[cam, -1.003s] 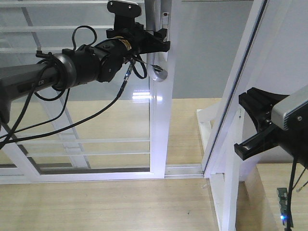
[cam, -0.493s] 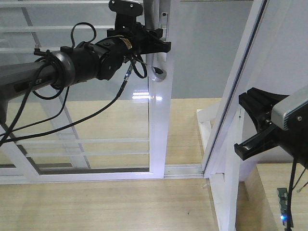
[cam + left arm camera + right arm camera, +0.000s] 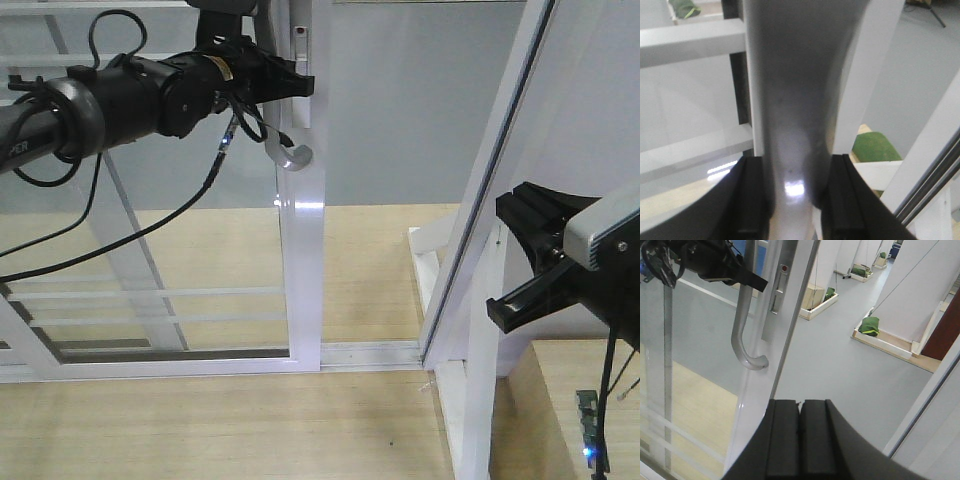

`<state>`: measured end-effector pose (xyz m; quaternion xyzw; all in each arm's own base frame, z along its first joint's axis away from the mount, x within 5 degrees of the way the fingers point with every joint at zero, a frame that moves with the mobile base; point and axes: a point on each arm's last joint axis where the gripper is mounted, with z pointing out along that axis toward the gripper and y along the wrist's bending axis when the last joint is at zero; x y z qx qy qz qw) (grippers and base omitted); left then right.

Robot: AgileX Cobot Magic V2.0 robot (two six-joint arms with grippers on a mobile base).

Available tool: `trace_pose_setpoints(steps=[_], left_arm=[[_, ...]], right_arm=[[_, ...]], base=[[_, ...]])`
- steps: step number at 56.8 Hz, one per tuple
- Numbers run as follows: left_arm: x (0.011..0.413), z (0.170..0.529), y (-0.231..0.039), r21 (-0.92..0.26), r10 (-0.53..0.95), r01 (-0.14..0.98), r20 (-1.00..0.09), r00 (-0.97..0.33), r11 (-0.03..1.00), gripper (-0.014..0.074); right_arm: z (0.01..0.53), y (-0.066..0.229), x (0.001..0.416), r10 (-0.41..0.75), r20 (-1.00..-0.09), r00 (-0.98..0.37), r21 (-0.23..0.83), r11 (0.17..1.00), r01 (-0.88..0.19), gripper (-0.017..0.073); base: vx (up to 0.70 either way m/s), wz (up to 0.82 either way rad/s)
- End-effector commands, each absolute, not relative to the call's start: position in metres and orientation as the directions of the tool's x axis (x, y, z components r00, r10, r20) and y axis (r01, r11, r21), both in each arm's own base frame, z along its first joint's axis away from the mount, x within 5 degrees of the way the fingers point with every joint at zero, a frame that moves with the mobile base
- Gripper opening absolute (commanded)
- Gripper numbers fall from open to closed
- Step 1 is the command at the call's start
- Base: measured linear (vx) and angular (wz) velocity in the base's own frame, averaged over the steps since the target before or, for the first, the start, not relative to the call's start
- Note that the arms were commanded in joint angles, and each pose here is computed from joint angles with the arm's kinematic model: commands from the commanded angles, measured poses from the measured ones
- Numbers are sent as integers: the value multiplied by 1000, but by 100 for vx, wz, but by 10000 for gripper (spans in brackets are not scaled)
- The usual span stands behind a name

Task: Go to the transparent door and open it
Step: 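Push the handle with the left gripper, sliding the door panel farther open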

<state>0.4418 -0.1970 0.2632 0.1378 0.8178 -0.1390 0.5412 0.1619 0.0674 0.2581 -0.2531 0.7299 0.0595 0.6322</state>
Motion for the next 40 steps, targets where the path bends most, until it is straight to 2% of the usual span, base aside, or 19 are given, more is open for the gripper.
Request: trace_pose_setpoints(steps=[1, 27, 40], left_arm=[[443, 328, -165, -89, -30, 337, -984, -175, 937, -3], [438, 361, -111, -76, -37, 234, -985, -167, 969, -3], [432, 375, -89, -5, 27, 196, -987, -160, 981, -3]], right_arm=[[277, 69, 163, -249, -968, 38, -240, 870, -431, -5], [277, 69, 163, -249, -968, 38, -240, 870, -431, -5], [277, 69, 163, -248, -968, 37, -239, 870, -431, -5]], base=[[0, 0], [0, 0], [0, 0]])
